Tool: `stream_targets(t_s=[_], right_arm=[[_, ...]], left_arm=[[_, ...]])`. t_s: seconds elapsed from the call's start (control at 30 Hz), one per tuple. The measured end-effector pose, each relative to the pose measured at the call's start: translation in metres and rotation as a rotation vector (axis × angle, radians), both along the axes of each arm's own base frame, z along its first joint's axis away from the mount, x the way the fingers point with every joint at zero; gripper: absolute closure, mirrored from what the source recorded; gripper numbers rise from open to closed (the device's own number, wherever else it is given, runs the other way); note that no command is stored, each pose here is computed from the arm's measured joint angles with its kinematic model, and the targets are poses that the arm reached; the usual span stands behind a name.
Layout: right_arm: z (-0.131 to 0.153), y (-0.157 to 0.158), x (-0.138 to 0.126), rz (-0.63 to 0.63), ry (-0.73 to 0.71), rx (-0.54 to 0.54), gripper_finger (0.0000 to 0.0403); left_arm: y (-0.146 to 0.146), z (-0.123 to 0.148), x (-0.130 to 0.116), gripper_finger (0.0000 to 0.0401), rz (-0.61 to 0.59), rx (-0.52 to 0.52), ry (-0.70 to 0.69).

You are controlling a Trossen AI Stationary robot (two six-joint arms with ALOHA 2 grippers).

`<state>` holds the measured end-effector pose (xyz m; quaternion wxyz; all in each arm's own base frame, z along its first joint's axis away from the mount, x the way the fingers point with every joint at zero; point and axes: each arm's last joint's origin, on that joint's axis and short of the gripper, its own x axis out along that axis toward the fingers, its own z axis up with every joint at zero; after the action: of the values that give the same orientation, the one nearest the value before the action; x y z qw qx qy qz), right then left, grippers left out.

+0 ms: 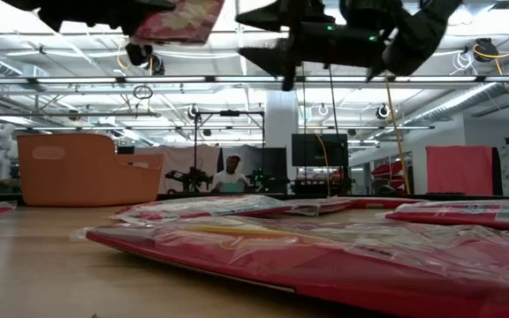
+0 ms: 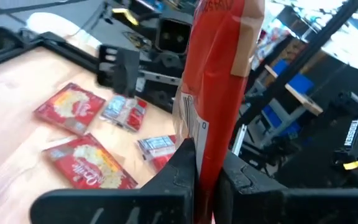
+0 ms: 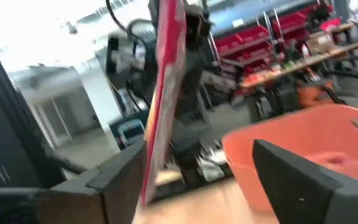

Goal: Sort popcorn bags into baskets
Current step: Put the red popcorn bag into the orange bin

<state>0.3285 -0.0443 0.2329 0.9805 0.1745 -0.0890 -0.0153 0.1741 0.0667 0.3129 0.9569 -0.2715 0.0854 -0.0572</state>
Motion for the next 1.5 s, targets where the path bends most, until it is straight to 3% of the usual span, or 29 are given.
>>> stream_targets(t_s=[0.23,0.53,0.7,0.93,1.17,1.37,1.5], right_arm=[[-0.013,0.011,-0.054,0.003,0.132,-0.084,0.0093],[-0.042,0.027,-0.117,0.034,0.102,-0.103,0.0108],[-0.059,0.036,-0.134,0.075,0.129,-0.117,0.011],[-0.067,0.055,-0.139,0.169,0.152,-0.173,0.011],[-0.066,0.068,-0.141,0.231,0.131,-0.239,0.011],[-0.066,0.075,-0.142,0.264,0.128,-0.228,0.011],[-0.066,0.077,-0.142,0.278,0.13,-0.23,0.011]], left_arm=[[0.012,0.035,-0.029,0.0381,0.157,0.005,0.103],[0.05,0.069,-0.044,0.0381,0.343,-0.005,0.431],[0.079,0.059,-0.049,0.0381,0.468,-0.059,0.671],[0.117,0.024,-0.056,0.038,0.486,-0.251,0.899],[0.148,-0.002,-0.058,0.038,0.511,-0.367,0.981],[0.163,-0.02,-0.063,0.038,0.618,-0.407,1.108],[0.164,-0.034,-0.061,0.0379,0.61,-0.411,1.134]])
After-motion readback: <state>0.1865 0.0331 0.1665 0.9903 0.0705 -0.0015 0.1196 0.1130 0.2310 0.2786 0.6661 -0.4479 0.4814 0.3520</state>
